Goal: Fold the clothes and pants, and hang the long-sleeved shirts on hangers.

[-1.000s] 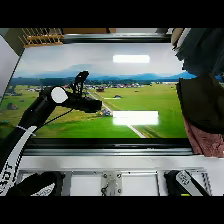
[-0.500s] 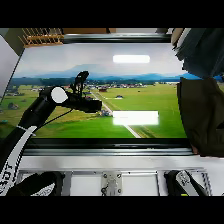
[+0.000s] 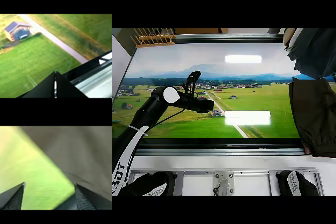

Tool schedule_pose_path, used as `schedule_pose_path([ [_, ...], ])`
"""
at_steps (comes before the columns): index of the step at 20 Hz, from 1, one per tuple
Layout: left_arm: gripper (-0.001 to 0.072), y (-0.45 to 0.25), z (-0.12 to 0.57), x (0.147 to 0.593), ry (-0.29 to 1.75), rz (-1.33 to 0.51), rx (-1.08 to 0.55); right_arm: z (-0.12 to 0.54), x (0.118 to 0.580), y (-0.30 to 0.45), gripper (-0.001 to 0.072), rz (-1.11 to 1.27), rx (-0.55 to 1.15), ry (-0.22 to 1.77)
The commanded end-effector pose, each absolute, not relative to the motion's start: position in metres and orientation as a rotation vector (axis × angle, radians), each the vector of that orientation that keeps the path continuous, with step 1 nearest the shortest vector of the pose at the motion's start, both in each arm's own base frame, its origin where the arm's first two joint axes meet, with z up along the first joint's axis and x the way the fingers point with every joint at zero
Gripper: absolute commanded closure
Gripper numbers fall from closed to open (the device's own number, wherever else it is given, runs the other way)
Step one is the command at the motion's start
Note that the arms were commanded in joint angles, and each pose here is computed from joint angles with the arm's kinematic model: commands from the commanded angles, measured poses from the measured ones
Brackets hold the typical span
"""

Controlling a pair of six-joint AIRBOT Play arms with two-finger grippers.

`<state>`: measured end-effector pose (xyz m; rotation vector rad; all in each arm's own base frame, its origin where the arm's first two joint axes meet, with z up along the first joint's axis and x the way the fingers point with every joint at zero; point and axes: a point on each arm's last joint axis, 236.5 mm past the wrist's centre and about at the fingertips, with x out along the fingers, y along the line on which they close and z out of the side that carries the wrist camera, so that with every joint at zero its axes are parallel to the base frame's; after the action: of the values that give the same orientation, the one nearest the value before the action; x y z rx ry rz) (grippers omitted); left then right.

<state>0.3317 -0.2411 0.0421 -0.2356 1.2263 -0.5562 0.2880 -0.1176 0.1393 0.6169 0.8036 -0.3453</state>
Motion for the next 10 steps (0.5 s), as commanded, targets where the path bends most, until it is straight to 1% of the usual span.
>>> schedule_pose_path([
  [1, 0.0704, -0.241, 0.04, 0.332, 1.23, -0.554, -0.235, 0.157, 0.325, -0.017, 0.0071, 0.059, 0.385, 0.786],
  [2, 0.0704, -0.241, 0.038, 0.332, 1.234, -0.553, -0.235, 0.151, 0.326, 0.003, 0.0083, 0.122, 0.319, 0.816],
  [3, 0.0704, -0.242, 0.036, 0.332, 1.242, -0.552, -0.235, 0.146, 0.326, 0.017, 0.0264, 0.16, 0.276, 0.842],
  [4, 0.0705, -0.242, 0.033, 0.333, 1.249, -0.549, -0.235, 0.141, 0.326, 0.028, 0.0556, 0.192, 0.242, 0.865],
  [5, 0.0704, -0.242, 0.029, 0.332, 1.259, -0.547, -0.234, 0.137, 0.326, 0.036, 0.068, 0.214, 0.224, 0.878],
  [10, 0.0704, -0.242, 0.009, 0.33, 1.322, -0.536, -0.229, 0.125, 0.309, 0.053, 0.0688, 0.272, 0.226, 0.971],
])
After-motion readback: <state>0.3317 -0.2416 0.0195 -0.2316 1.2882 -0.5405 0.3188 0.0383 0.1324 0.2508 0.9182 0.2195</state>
